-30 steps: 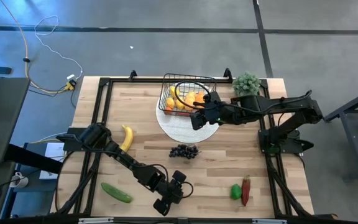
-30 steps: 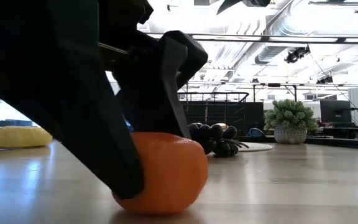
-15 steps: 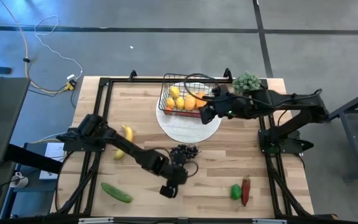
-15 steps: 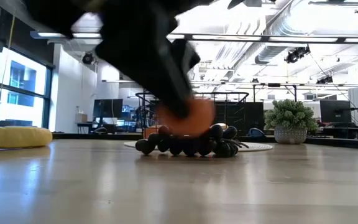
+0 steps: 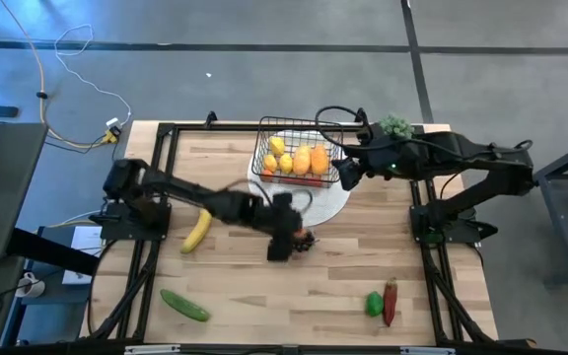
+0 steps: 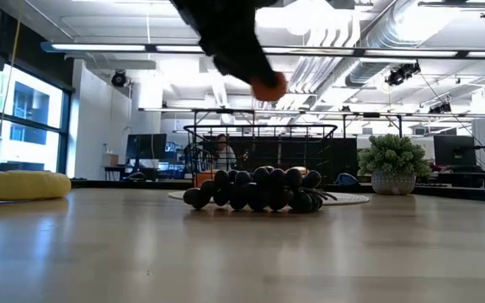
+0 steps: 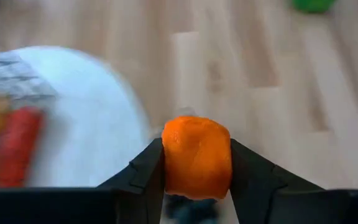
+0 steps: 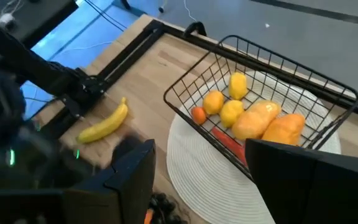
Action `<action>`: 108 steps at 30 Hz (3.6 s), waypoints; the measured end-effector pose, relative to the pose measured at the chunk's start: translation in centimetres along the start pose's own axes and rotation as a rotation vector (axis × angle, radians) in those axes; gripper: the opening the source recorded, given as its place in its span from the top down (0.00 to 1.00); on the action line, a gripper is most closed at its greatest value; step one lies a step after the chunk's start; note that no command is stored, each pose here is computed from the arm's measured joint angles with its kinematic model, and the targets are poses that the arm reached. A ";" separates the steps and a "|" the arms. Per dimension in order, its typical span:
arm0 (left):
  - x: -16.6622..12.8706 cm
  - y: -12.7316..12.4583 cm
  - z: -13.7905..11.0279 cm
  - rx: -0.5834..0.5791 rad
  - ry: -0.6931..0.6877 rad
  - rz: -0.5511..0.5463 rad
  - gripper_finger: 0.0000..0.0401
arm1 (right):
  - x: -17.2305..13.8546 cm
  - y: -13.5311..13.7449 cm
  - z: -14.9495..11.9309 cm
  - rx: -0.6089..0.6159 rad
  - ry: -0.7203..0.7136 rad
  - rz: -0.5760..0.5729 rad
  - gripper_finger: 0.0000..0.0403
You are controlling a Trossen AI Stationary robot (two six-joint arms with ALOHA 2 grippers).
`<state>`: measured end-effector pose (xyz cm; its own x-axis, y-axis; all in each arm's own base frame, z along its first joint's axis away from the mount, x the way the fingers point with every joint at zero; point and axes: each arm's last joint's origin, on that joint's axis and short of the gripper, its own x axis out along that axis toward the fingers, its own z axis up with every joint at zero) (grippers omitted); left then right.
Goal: Build produce basket
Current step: Put the orange into mesh basket, then put the chili pepper into mesh basket
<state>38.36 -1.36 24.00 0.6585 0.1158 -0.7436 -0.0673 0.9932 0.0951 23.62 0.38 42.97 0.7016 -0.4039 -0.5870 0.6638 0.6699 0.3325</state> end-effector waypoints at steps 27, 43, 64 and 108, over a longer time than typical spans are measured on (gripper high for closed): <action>-5.2 19.1 -4.4 -0.080 0.219 0.301 0.68 | -0.1 -0.3 -0.5 0.165 0.047 -0.025 0.43; -3.5 19.9 -5.8 -0.029 0.303 0.227 0.59 | 3.9 2.2 -5.9 0.181 0.375 -0.253 0.43; -3.8 19.8 -5.6 -0.011 0.333 0.307 0.40 | 2.0 5.5 -14.0 0.431 0.463 -0.554 0.43; -8.6 8.0 -1.6 -0.069 0.136 0.172 0.40 | -0.2 8.0 -33.5 0.236 0.627 -0.943 0.43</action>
<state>30.95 5.61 30.16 0.5258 0.2792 -0.8035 -0.2241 0.9567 0.1857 20.12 26.67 21.06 -0.3064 -0.2571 -0.9165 0.9335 0.1074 -0.3422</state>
